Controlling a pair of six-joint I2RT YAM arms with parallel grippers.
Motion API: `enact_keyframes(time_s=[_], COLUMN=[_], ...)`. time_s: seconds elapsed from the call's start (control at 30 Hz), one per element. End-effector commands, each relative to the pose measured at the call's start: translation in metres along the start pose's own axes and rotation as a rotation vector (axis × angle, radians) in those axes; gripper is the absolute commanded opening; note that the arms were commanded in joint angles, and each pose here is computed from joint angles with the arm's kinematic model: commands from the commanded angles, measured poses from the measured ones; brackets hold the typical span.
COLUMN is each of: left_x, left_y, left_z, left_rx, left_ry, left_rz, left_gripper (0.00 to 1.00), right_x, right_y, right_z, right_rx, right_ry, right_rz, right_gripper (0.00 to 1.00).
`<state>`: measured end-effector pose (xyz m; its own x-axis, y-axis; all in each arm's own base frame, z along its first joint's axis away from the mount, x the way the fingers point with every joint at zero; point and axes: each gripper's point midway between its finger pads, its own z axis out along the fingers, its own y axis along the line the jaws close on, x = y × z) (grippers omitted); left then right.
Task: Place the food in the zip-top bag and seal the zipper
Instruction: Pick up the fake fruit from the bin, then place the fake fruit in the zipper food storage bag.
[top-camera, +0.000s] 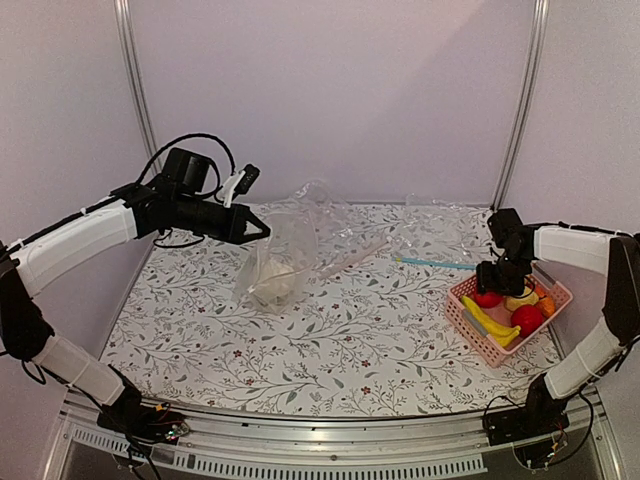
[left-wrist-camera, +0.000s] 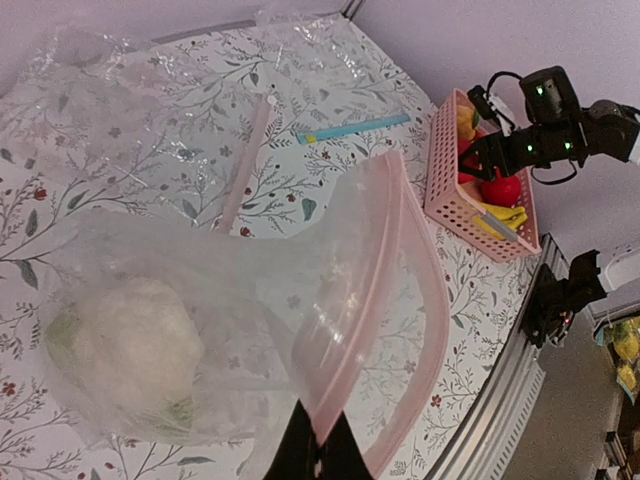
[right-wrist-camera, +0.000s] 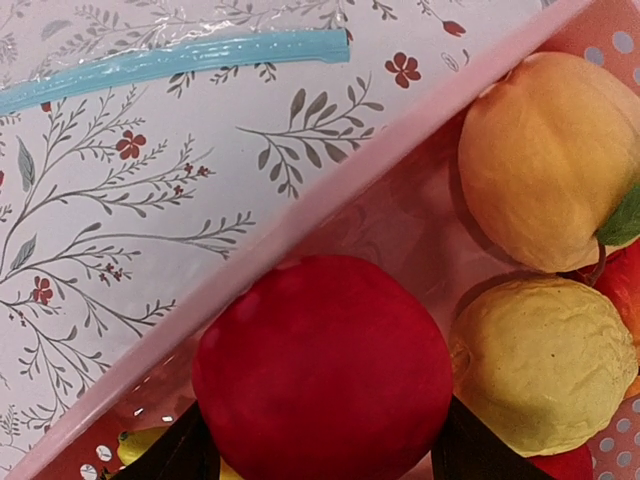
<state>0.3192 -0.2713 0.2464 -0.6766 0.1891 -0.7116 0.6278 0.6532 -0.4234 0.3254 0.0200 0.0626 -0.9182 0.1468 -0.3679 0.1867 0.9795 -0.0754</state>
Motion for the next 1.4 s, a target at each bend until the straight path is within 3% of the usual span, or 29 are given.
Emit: enact_keyframes(time_s=[0.0,0.3,0.57,0.87,1.17,1.37], left_x=[0.006,0.005,0.006,0.007,0.007,0.007], left_y=[0.009,0.008,0.005,0.002,0.003,0.002], left_z=[0.002,0.0,0.003,0.003,0.003,0.002], left_rx=[-0.009,-0.009,0.016,0.031,0.026,0.027], left_ry=[0.017,0.013,0.023,0.026,0.025,0.023], left_rz=[-0.024,-0.026,-0.038,-0.037,-0.035,-0.033], left_gripper=[0.0,0.0,0.0,0.0,0.0,0.0], right_x=[-0.008,-0.002,-0.003,-0.012,0.001,0.024], right_y=[0.002,-0.008,0.023,0.111,0.253,0.328], right_z=[-0.019,-0.064,-0.139,-0.219,-0.287,-0.316], right_rx=[-0.024,-0.04,-0.277,-0.581,-0.778,-0.925], right_ry=[-0.045,-0.071,-0.177,-0.297,-0.424,-0.485], right_rz=[0.013,0.032,0.012,-0.132,-0.418,-0.517], right_gripper=[0.62,0.6,0.58,0.56,0.56,0.56])
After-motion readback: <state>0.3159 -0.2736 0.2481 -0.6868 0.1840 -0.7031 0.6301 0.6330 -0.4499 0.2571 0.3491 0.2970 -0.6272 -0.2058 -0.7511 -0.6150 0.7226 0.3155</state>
